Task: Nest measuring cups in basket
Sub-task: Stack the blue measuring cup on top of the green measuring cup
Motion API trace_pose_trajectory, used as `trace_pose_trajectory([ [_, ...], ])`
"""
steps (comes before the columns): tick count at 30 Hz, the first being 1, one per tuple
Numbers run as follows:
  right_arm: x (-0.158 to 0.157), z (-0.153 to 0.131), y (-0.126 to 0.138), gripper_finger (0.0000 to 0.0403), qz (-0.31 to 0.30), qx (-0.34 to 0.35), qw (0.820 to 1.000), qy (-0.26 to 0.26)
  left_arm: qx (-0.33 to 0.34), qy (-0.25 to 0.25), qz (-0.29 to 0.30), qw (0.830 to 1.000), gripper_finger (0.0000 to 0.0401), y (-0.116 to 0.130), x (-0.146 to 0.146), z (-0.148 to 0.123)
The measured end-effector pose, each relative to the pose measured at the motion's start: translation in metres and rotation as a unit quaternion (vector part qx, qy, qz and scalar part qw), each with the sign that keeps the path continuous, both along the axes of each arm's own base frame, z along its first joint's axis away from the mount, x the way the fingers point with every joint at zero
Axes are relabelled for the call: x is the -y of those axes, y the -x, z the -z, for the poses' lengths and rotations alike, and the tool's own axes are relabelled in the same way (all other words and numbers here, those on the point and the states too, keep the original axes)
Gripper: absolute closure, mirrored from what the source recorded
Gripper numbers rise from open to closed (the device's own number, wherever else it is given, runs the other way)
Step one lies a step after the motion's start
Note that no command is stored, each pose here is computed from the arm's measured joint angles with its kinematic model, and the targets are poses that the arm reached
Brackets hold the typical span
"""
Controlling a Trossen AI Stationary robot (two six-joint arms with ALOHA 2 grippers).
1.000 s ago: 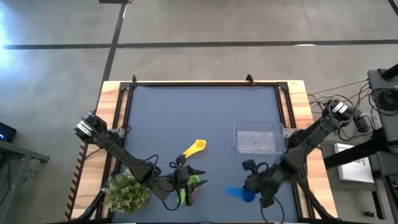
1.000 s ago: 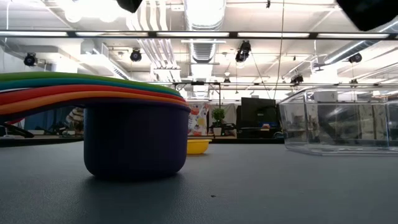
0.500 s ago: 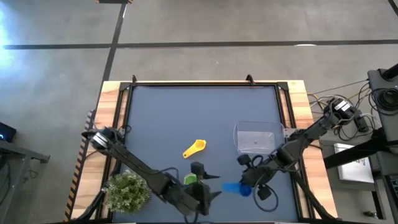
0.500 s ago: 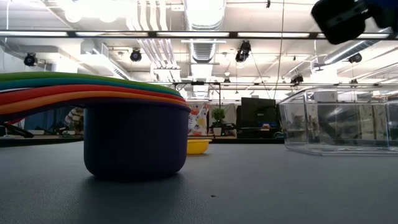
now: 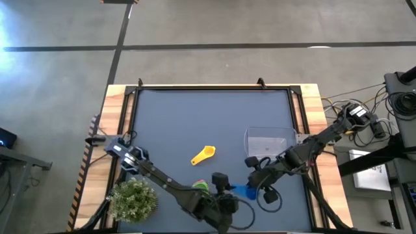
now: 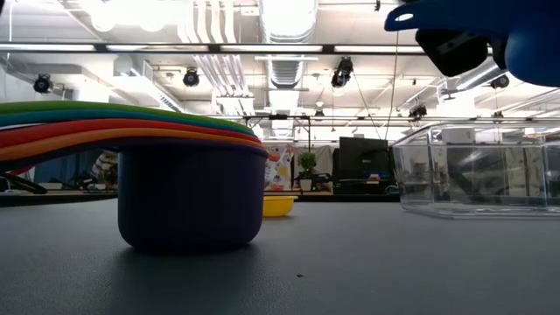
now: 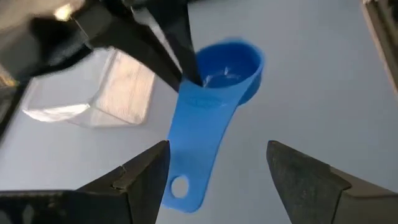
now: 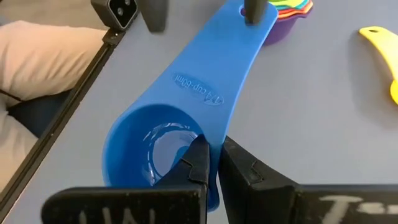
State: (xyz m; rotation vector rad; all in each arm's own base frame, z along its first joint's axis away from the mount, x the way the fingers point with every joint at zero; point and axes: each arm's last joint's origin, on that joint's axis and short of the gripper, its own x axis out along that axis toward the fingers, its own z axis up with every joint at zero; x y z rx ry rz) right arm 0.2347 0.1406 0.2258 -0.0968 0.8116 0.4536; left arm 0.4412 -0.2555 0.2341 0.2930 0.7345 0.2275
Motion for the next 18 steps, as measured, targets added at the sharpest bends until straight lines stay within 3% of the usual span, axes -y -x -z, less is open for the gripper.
trace_pose_trajectory([
  [10, 0.000, 0.000, 0.001, 0.0394, -0.010, -0.001, 1.000, 0.005, -0.039, 0.060, 0.018, 0.997, 0.0157, -0.021, -0.024, 0.002],
  [18, 0.000, 0.001, 0.001, 0.0394, -0.020, 0.001, 1.000, 0.015, -0.059, 0.104, 0.035, 0.992, 0.0199, -0.027, -0.036, 0.003],
])
